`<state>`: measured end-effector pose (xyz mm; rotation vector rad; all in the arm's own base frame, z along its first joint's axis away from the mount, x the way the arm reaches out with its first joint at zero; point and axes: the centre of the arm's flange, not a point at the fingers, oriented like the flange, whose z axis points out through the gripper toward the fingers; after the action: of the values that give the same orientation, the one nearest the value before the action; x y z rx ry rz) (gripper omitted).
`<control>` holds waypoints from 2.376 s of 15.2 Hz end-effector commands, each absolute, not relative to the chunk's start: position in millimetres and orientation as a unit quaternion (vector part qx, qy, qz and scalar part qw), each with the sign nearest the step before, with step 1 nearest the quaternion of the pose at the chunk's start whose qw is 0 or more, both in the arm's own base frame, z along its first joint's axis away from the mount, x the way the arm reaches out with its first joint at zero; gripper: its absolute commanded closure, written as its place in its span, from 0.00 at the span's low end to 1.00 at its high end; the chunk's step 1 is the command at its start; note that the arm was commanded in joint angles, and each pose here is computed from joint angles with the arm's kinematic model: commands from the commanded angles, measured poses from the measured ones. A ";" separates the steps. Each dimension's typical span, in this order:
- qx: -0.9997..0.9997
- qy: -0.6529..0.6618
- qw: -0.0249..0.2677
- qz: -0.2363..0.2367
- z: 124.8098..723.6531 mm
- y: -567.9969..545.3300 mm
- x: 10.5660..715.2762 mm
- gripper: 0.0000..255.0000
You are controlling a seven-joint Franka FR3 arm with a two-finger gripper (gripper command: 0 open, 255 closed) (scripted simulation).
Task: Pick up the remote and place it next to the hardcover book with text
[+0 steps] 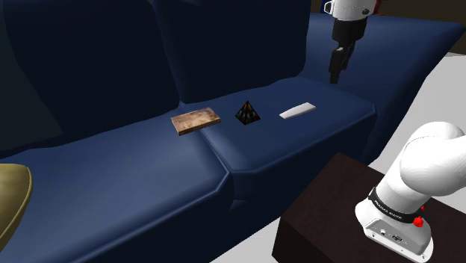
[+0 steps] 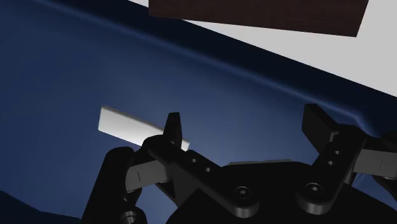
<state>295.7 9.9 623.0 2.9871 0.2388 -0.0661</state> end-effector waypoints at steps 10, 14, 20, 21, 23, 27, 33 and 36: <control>0.965 0.257 0.051 -0.017 549.9 -80.6 329.4 0.00; 0.942 0.334 0.042 -0.015 515.9 -114.7 353.8 0.00; 0.895 0.444 0.027 -0.011 463.2 -156.3 398.9 0.00; 0.886 0.462 0.024 -0.011 454.3 -162.0 407.2 0.00; 0.867 0.497 0.019 -0.009 436.2 -172.2 424.5 0.00; 0.825 0.565 0.008 -0.007 399.6 -187.8 461.0 0.00; 0.783 0.622 -0.001 -0.004 356.1 -196.0 494.6 0.00; 0.783 0.622 -0.001 -0.004 340.3 -196.1 494.4 0.00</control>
<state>494.4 -195.9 346.0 2.4620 1.9546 -0.0146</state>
